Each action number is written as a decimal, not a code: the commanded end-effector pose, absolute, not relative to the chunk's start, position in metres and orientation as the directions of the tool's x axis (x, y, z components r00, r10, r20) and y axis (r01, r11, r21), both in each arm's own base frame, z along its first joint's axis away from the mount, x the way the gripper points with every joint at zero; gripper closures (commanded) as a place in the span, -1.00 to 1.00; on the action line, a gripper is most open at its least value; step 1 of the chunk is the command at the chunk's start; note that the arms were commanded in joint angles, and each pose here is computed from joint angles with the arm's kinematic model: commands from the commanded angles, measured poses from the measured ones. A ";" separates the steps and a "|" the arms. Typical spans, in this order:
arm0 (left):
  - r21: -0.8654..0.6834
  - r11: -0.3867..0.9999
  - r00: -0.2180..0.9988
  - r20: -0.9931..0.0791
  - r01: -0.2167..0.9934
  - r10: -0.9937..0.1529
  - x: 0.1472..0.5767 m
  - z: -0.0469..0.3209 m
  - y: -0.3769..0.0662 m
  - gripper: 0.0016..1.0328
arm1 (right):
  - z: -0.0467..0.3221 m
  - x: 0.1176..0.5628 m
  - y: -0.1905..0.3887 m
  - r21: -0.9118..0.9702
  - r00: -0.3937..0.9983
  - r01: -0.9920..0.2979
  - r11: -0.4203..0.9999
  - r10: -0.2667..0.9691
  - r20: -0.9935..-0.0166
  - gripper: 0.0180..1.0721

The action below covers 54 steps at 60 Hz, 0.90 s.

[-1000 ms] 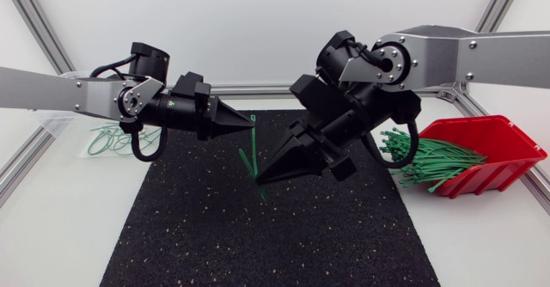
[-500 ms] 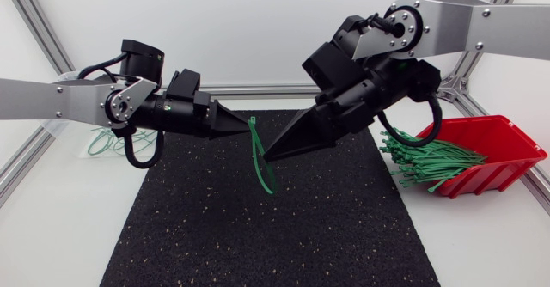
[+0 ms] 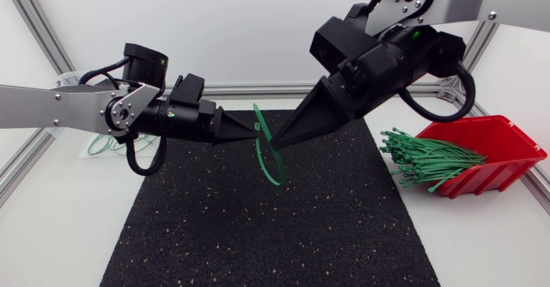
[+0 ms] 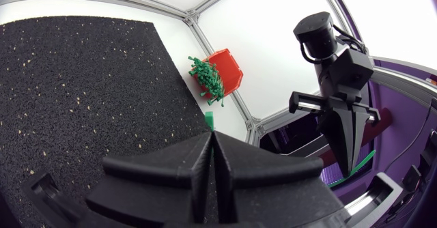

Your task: Take a green cable tie from the red box, thread the tail through the head to close it, then place it in the transparent bin on the left.

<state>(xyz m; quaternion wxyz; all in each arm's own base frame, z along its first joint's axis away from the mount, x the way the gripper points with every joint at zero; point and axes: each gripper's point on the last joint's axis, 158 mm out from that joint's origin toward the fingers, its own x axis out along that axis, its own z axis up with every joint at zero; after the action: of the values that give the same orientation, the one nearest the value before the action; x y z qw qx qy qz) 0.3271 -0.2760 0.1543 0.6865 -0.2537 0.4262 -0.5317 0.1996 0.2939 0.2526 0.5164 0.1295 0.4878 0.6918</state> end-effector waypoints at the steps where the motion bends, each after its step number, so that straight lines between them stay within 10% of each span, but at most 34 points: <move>1: -0.782 0.299 0.071 -0.313 0.547 -0.947 0.320 0.158 -0.276 0.92 | 0.254 0.208 0.295 0.824 -0.449 -0.567 -0.007 0.841 -0.302 0.89; 54: -0.729 0.286 0.085 -0.301 0.622 -0.950 0.308 0.164 -0.284 0.92 | 0.266 0.194 0.307 0.934 -0.508 -0.357 0.027 0.833 -0.218 0.89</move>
<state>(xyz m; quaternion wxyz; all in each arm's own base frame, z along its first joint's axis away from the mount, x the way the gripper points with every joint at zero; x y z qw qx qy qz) 0.3147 -0.2833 0.1643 0.7020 -0.2256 0.3924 -0.5498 0.2017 0.3167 0.2558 0.4542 0.1749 0.5502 0.6785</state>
